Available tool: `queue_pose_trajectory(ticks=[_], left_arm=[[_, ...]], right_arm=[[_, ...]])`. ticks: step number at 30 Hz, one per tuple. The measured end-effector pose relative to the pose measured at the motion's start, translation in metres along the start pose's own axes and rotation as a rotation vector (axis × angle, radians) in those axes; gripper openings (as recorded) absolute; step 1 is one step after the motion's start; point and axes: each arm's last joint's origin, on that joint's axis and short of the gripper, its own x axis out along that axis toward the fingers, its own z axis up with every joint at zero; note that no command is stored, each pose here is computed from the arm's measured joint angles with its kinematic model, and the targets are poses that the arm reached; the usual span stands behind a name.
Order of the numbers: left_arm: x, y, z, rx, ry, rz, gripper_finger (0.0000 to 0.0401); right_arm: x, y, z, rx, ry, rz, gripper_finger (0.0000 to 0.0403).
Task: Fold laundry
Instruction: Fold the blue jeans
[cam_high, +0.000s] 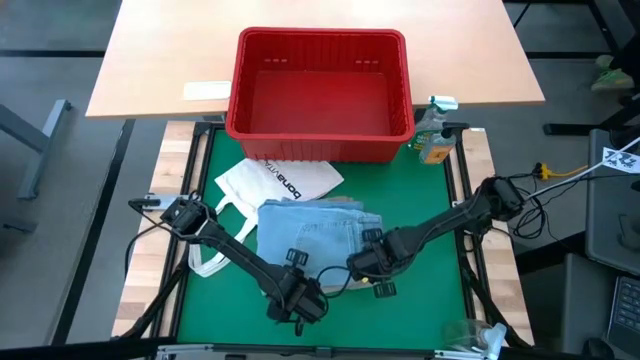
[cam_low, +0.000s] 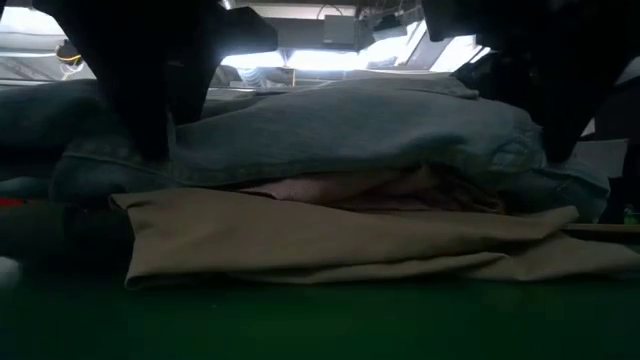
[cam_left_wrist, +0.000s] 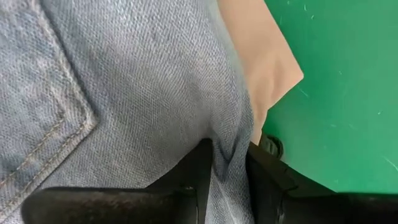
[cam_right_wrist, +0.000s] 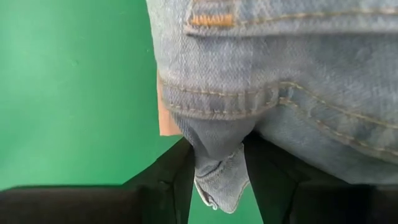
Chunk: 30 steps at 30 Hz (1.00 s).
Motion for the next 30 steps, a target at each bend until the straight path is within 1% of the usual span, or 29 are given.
queue_pose_trajectory(ticks=[3,6,8,12,15,17,19,22,25,30], left_arm=[[0.000,0.000,0.000,0.002,-0.006,0.006,0.0078],[0.000,0.001,0.001,-0.003,-0.005,0.005,0.0082],[0.000,0.001,0.001,-0.006,-0.005,0.003,0.0095],[0.000,-0.001,0.001,-0.013,-0.014,-0.006,0.0137],[0.000,-0.002,0.002,-0.070,-0.017,-0.028,0.0165],[0.000,-0.002,0.002,-0.129,-0.016,-0.038,0.0175],[0.000,-0.003,0.003,-0.156,-0.008,-0.082,0.0177],[0.000,-0.003,0.003,-0.166,0.013,-0.141,0.0174],[-0.002,-0.003,0.003,-0.164,0.019,-0.172,0.0168],[-0.015,0.001,0.008,-0.172,-0.006,-0.194,0.0165]], right_arm=[[0.000,0.001,0.000,0.026,0.008,0.034,0.0138],[0.000,0.001,0.000,0.047,0.009,0.037,0.0138],[0.000,0.001,0.000,0.057,0.009,0.037,0.0138],[0.000,0.001,0.000,0.054,0.009,0.037,0.0138],[0.000,0.001,0.000,0.054,0.010,0.039,0.0138],[0.000,0.001,0.000,0.054,0.010,0.039,0.0138],[0.000,0.001,0.000,0.054,0.010,0.038,0.0138],[0.000,0.001,0.000,0.054,0.010,0.038,0.0139],[0.000,0.001,0.000,0.066,0.012,0.038,0.0154],[0.000,0.001,-0.001,0.080,0.013,0.037,0.0207]])
